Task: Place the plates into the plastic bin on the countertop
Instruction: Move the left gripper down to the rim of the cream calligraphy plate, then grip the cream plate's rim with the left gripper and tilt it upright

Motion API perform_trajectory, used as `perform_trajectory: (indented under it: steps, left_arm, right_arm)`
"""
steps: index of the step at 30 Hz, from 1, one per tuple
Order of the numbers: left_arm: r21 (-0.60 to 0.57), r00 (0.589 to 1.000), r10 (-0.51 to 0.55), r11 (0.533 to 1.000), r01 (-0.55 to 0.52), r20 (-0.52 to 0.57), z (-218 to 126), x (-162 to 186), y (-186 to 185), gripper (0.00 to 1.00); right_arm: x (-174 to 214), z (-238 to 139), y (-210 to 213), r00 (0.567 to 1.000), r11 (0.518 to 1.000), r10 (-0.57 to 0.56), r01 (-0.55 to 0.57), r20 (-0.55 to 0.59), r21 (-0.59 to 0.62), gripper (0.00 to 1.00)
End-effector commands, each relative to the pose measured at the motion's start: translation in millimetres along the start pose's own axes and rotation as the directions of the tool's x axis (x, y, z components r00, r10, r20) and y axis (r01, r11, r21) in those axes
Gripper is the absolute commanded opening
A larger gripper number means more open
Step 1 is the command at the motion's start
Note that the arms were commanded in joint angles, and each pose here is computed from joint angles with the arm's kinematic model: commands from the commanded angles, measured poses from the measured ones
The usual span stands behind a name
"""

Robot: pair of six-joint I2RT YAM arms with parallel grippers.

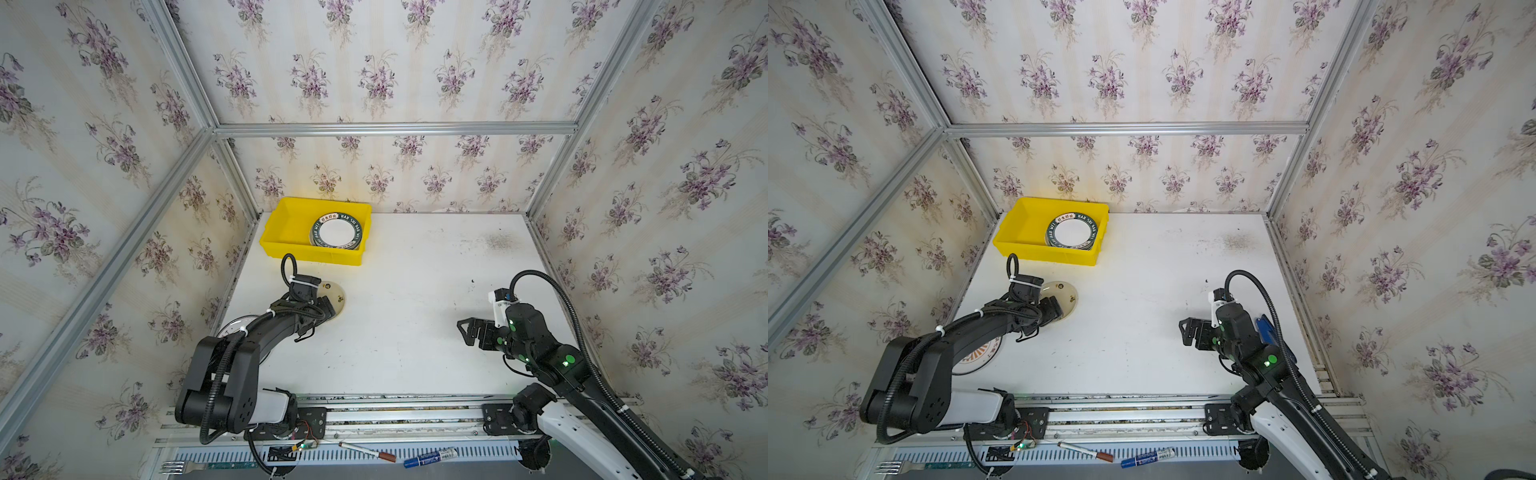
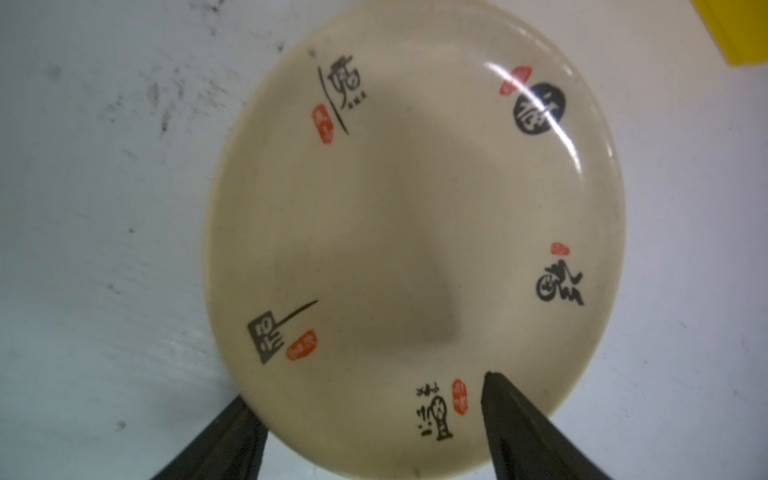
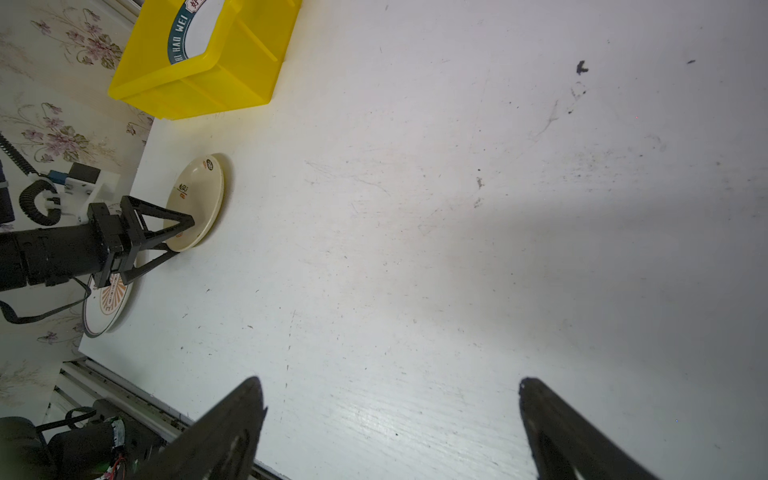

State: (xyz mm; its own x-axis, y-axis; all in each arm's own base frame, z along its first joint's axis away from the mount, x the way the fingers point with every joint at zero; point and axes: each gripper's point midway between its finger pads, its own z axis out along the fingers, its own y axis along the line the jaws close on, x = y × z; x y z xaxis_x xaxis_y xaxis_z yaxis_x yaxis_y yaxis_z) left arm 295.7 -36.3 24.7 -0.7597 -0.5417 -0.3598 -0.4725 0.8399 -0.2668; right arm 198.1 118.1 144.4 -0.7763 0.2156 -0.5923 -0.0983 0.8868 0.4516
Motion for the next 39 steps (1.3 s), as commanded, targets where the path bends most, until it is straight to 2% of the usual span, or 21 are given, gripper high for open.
perform_trajectory:
  steps: [1,6,10,15,18,24,28,39]
  left_arm:
    - [0.006,0.995,-0.096,0.995,0.096,0.026,2.0,0.0,7.8,0.76]
    - [0.020,0.976,-0.195,0.981,0.194,0.097,-4.1,-7.0,17.7,0.67]
    - [0.033,0.967,-0.223,0.975,0.220,0.126,-6.6,-14.4,17.0,0.61]
    - [0.005,0.977,-0.186,0.982,0.186,0.107,1.5,-17.1,15.0,0.56]
    - [0.004,0.981,-0.170,0.985,0.170,0.090,4.7,-19.2,11.2,0.38]
    - [0.004,0.982,-0.166,0.986,0.167,0.091,5.7,-22.7,8.6,0.34]
    - [0.000,0.985,-0.151,0.989,0.151,0.082,7.3,-24.9,5.9,0.22]
    - [0.002,0.990,-0.127,0.992,0.127,0.067,7.7,-24.3,3.7,0.06]
  right_arm:
    - [-6.2,-3.6,0.0,1.000,1.000,0.006,-0.006,0.022,0.010,0.98]
    - [-8.1,-5.7,1.8,1.000,1.000,0.000,0.000,0.019,0.009,0.98]
    - [-10.9,-6.9,3.2,1.000,1.000,-0.014,0.014,0.019,0.011,0.98]
    - [-13.7,-9.3,6.8,0.999,1.000,-0.025,0.025,0.023,-0.001,0.98]
    - [-13.4,-10.3,6.7,0.999,1.000,-0.031,0.031,0.022,0.000,0.98]
    - [-13.5,-12.3,6.5,0.999,0.999,-0.037,0.037,0.025,0.000,0.98]
    - [-14.2,-13.6,5.6,0.999,0.999,-0.043,0.043,0.031,0.004,0.98]
    - [-14.8,-20.3,2.9,0.998,0.999,-0.052,0.052,0.042,0.016,0.98]
